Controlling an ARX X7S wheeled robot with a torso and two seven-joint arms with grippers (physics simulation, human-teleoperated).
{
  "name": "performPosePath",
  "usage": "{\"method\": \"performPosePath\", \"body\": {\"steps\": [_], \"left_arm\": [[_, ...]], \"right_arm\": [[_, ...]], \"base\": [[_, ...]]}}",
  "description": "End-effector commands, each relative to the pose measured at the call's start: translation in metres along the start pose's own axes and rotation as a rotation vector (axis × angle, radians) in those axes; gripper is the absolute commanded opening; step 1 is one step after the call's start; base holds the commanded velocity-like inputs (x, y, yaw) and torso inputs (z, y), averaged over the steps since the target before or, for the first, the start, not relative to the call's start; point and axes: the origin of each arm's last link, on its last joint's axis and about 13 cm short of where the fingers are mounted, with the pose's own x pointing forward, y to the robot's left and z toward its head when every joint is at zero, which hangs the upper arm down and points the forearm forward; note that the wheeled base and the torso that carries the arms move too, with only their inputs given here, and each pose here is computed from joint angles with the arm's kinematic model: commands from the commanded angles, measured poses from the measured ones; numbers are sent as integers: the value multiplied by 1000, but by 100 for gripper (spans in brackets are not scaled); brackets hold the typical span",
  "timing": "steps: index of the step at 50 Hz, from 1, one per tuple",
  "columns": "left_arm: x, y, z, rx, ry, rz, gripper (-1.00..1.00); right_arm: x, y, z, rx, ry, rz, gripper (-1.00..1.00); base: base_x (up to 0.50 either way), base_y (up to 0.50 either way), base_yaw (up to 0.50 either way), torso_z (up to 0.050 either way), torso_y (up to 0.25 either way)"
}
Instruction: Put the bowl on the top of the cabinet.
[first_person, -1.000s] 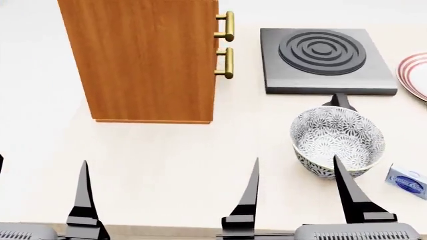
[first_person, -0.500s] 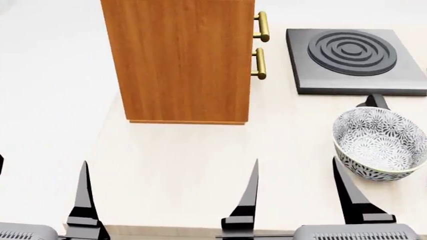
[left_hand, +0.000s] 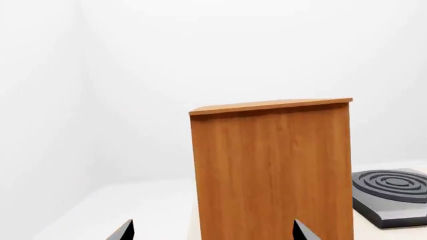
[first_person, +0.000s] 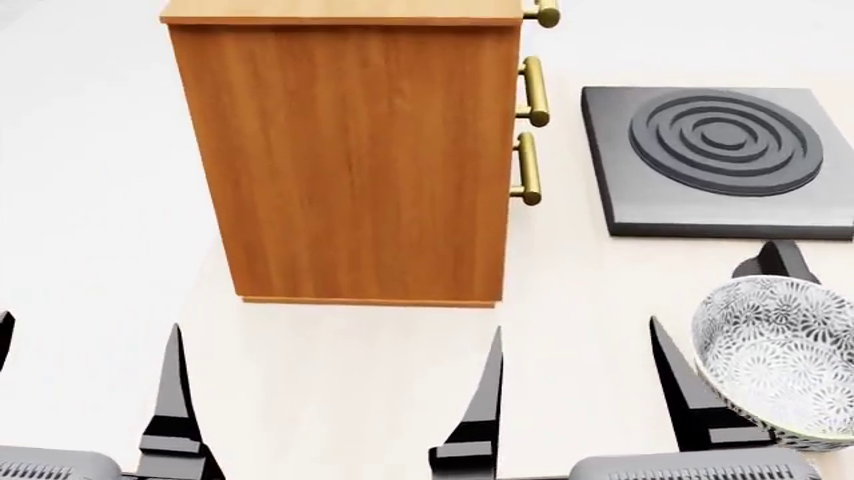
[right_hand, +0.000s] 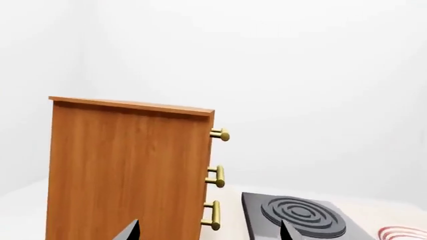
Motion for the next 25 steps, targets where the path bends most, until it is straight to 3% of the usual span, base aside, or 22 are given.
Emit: {"method": "performPosePath", "body": {"steps": [1, 12, 25], "left_arm": [[0, 0, 0, -1, 0, 0, 100], [0, 0, 0, 1, 0, -1, 100], [0, -1, 0, 0, -2, -4, 100]], "right_arm": [[-1, 0, 0, -6, -9, -7, 100], [0, 0, 0, -5, -14, -9, 100], [0, -1, 0, -8, -20, -17, 100]], "base": [[383, 0, 0, 0, 0], [23, 0, 0, 0, 0], [470, 0, 0, 0, 0]]}}
